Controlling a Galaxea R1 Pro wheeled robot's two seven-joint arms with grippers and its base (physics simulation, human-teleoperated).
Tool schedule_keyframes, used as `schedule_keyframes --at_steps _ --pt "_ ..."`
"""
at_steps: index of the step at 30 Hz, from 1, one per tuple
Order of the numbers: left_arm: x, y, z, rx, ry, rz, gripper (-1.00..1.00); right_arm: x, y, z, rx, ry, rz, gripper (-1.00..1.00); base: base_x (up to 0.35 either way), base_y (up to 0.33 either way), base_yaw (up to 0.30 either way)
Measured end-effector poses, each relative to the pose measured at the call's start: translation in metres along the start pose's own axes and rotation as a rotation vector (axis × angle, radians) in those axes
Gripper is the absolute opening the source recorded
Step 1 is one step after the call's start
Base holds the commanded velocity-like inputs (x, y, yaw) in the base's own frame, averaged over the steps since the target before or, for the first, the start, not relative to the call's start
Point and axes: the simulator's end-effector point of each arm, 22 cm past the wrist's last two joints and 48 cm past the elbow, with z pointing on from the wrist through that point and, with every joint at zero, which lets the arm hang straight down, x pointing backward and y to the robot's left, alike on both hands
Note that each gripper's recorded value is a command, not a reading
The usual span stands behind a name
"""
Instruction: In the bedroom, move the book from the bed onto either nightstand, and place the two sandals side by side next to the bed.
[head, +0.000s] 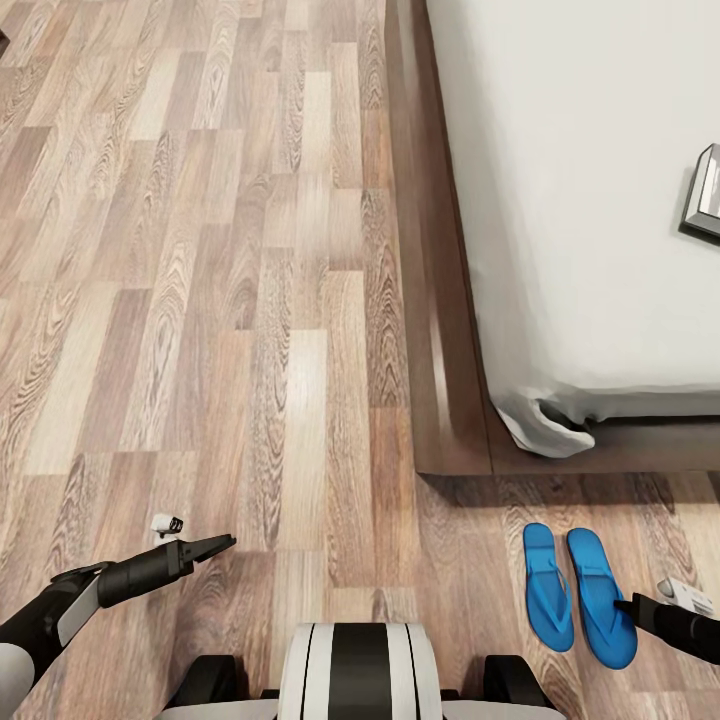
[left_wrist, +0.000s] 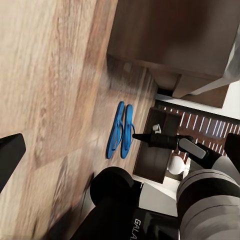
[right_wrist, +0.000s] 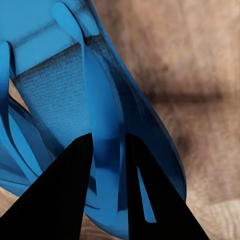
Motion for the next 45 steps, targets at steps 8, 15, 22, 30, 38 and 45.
schedule_keyframes --at_steps 8,15,22,30,38,45 --pt "0.0 0.0 0.0 0.0 0.0 0.0 1.0 -0.02 -0.001 -0.002 0.003 -0.094 -0.063 -1.0 0.0 0.0 0.0" --pt "0.002 0.004 0.0 -0.003 0.002 -0.007 1.0 -0.018 -0.003 0.001 0.007 -0.09 -0.066 -1.0 0.0 0.0 0.0" --pt "0.005 0.009 0.0 -0.007 0.005 -0.018 1.0 -0.014 -0.005 0.005 0.011 -0.08 -0.064 -1.0 0.0 0.0 0.0" --pt "0.008 0.014 0.001 -0.011 0.008 -0.03 1.0 -0.01 -0.008 0.008 0.015 -0.069 -0.063 -1.0 0.0 0.0 0.0" --pt "0.008 0.014 0.001 -0.011 0.008 -0.03 1.0 -0.01 -0.008 0.008 0.015 -0.069 -0.063 -1.0 0.0 0.0 0.0" --pt "0.008 0.014 0.0 -0.012 0.007 -0.029 1.0 -0.01 -0.008 0.008 0.016 -0.069 -0.063 -1.0 0.0 0.0 0.0"
